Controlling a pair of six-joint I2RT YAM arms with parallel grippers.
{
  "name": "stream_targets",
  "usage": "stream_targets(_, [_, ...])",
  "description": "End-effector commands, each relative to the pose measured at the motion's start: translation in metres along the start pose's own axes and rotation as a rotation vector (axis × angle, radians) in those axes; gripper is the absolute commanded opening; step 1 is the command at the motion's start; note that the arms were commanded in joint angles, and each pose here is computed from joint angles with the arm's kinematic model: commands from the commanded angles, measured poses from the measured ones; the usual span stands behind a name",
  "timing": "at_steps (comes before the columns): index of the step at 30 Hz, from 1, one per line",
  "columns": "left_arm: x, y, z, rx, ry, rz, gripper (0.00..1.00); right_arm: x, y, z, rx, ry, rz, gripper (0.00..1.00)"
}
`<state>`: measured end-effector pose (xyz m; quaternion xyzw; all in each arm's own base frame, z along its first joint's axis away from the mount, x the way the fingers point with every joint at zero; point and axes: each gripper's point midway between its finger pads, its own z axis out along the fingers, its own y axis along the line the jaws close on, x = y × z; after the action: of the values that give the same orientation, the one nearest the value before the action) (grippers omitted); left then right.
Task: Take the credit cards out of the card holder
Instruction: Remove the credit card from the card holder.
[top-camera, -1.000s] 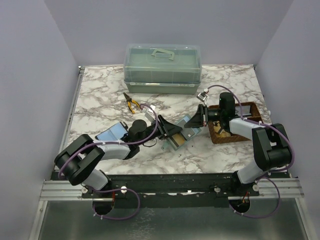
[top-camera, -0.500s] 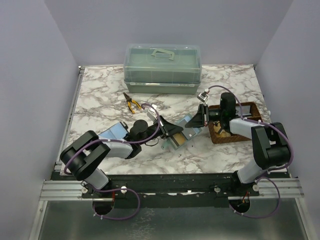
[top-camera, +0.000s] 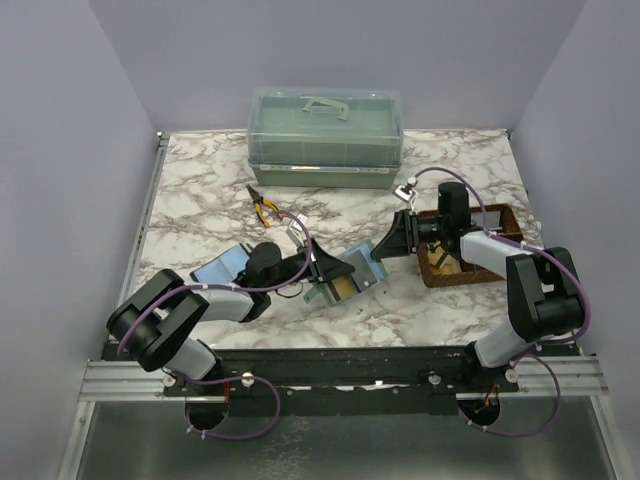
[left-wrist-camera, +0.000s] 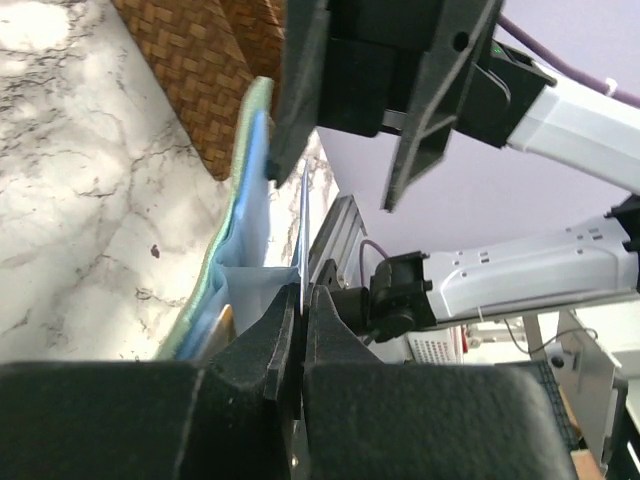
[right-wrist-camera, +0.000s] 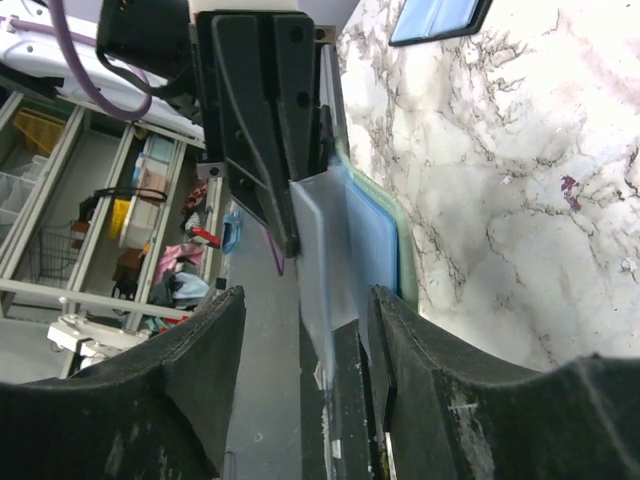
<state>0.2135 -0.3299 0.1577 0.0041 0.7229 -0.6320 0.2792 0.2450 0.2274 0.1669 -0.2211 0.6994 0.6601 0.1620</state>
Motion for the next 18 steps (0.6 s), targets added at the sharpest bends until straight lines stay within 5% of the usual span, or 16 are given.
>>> stream_targets(1, [0.003, -0.025, -0.006, 0.103, 0.05, 0.119, 0.0, 0.006, 0.002, 0.006, -0.026, 0.041, -0.023, 0.59])
stream_targets(11, [0.005, -0.028, 0.002, 0.128, 0.089, 0.148, 0.0, 0.017, 0.014, 0.018, -0.099, 0.105, -0.022, 0.51])
stream_targets(14, [0.003, -0.029, 0.005, 0.131, 0.091, 0.151, 0.0, 0.019, 0.016, 0.021, -0.116, 0.121, -0.018, 0.39])
stream_targets(18, [0.004, -0.025, 0.002, 0.124, 0.094, 0.15, 0.0, 0.018, 0.018, 0.021, -0.144, 0.135, -0.007, 0.11])
